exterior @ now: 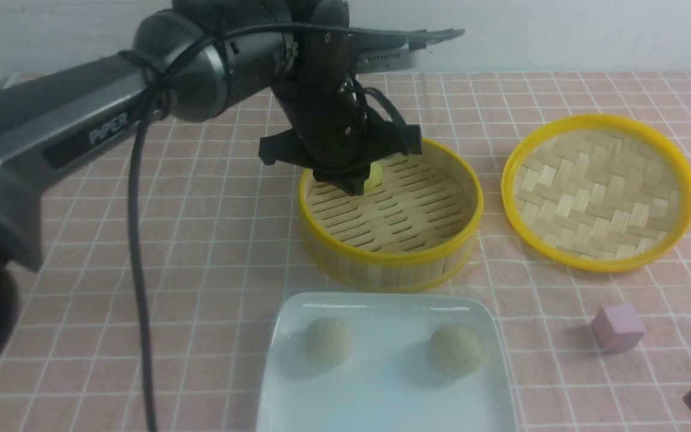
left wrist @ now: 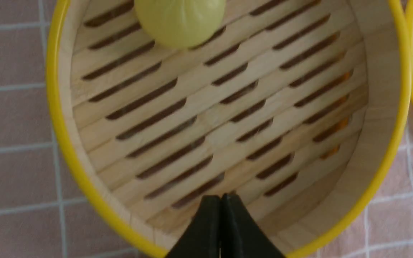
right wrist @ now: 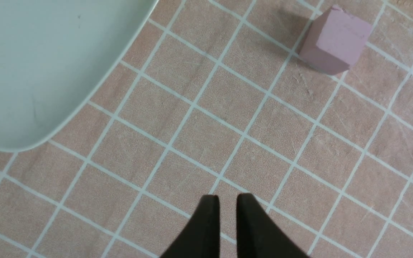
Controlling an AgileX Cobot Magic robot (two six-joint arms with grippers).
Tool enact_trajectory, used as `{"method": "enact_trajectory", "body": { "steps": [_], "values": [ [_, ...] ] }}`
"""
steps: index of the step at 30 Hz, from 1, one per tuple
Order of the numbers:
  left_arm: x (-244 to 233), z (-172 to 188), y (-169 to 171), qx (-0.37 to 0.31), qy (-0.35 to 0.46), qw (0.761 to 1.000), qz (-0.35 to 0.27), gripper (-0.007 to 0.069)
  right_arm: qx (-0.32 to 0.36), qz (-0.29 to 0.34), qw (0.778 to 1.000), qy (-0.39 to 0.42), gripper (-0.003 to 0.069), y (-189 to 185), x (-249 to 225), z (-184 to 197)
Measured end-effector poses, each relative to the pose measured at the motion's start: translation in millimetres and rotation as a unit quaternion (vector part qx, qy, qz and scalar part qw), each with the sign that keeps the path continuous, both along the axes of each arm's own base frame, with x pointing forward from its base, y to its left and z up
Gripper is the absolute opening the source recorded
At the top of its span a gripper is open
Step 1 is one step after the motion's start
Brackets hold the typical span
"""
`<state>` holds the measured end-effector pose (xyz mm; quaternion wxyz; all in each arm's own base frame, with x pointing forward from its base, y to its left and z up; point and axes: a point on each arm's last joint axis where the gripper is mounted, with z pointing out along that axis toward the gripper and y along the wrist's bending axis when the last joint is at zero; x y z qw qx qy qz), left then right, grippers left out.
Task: Put the steamed buns into the plate on the pink tablecloth.
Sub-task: 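Reach into the bamboo steamer and grasp a bun with the left gripper, then carry the bun from the bamboo steamer to the plate with the left gripper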
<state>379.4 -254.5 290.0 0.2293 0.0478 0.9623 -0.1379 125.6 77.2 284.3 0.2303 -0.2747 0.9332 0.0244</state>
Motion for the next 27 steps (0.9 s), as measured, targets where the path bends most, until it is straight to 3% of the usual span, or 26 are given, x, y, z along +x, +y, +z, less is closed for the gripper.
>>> {"method": "enact_trajectory", "body": {
  "steps": [4, 11, 15, 19, 20, 21, 23, 27],
  "values": [
    [31, -6, -3, -0.019, -0.01, 1.0, 0.011, 0.0017, 0.001, 0.0, 1.0, 0.0, 0.0071, 0, 0, 0],
    [73, -37, -9, 0.015, -0.067, 0.998, 0.015, 0.0227, 0.002, 0.0, 1.0, 0.002, 0.008, 0, 0, 0],
    [83, -66, -13, 0.032, -0.069, 0.997, 0.011, 0.03, 0.002, 0.0, 1.0, 0.002, 0.0087, 0, 0, 0],
    [86, -84, -14, 0.041, -0.056, 0.998, 0.01, 0.0245, 0.002, 0.0, 1.0, 0.002, 0.0092, 0, 0, 0],
    [84, -84, -15, 0.042, -0.049, 0.998, 0.01, 0.0163, 0.002, 0.0, 1.0, 0.002, 0.0095, 0, 0, 0],
    [84, -83, -15, 0.042, -0.049, 0.998, 0.01, 0.0139, 0.002, 0.0, 1.0, 0.002, 0.0095, 0, 0, 0],
    [79, -73, -14, 0.044, -0.037, 0.998, 0.0, 0.0041, 0.002, 0.0, 1.0, 0.002, 0.0099, 0, 0, 0],
    [59, -27, -12, 0.041, -0.018, 0.998, -0.045, 0.0019, 0.0, -0.001, 1.0, 0.005, 0.0104, 0, -1, 0]
  ]
}}
